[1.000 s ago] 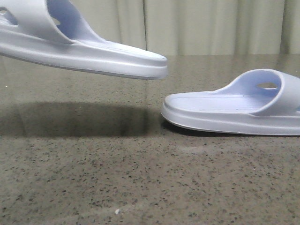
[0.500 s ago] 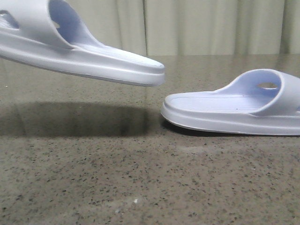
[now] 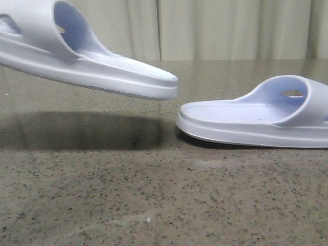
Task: Insert blue slippers together front up
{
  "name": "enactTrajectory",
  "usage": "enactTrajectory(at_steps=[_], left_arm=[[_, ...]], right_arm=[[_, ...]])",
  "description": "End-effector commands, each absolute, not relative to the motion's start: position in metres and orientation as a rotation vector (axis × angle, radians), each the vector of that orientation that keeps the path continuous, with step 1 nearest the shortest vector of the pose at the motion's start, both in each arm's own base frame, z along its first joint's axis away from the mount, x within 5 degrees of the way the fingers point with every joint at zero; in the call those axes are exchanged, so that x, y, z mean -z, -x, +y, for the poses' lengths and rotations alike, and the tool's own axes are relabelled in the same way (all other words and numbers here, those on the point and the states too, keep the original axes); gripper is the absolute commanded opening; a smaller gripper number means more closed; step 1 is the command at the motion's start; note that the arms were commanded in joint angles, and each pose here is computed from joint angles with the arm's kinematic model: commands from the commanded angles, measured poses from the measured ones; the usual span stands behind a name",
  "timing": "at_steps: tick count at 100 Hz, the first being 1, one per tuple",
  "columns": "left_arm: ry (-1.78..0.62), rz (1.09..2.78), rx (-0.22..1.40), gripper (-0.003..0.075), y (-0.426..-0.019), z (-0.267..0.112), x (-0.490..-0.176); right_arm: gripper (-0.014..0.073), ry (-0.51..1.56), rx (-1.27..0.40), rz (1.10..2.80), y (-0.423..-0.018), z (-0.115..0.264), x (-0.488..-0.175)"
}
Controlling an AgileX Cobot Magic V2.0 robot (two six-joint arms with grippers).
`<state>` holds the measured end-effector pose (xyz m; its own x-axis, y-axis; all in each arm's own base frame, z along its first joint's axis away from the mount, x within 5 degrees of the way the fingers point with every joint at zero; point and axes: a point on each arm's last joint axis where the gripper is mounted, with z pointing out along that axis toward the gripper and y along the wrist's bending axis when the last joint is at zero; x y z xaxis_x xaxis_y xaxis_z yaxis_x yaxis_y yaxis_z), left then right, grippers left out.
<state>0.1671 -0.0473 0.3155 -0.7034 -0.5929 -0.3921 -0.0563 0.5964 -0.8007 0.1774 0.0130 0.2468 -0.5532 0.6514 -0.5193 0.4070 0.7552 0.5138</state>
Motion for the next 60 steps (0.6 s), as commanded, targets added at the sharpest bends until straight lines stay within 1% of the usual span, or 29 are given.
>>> enactTrajectory(at_steps=[1,48,53,60], left_arm=[[0.531,2.091,1.108,0.0017,-0.167,-0.048,-0.329],[0.531,2.091,1.108,0.0017,-0.167,-0.048,-0.329],[0.531,2.091,1.108,0.0017,-0.167,-0.048,-0.329],[0.531,2.091,1.108,0.0017,-0.167,-0.048,-0.329]], right_arm=[[0.0486,-0.771,-0.474,2.123,-0.187,0.012,-0.259],[0.0484,-0.843,-0.491,2.156,-0.205,0.014,-0.242],[0.047,-0.848,-0.492,2.157,-0.205,0.014,-0.241],[0.0417,-0.856,-0.497,2.157,-0.206,0.014,-0.241]])
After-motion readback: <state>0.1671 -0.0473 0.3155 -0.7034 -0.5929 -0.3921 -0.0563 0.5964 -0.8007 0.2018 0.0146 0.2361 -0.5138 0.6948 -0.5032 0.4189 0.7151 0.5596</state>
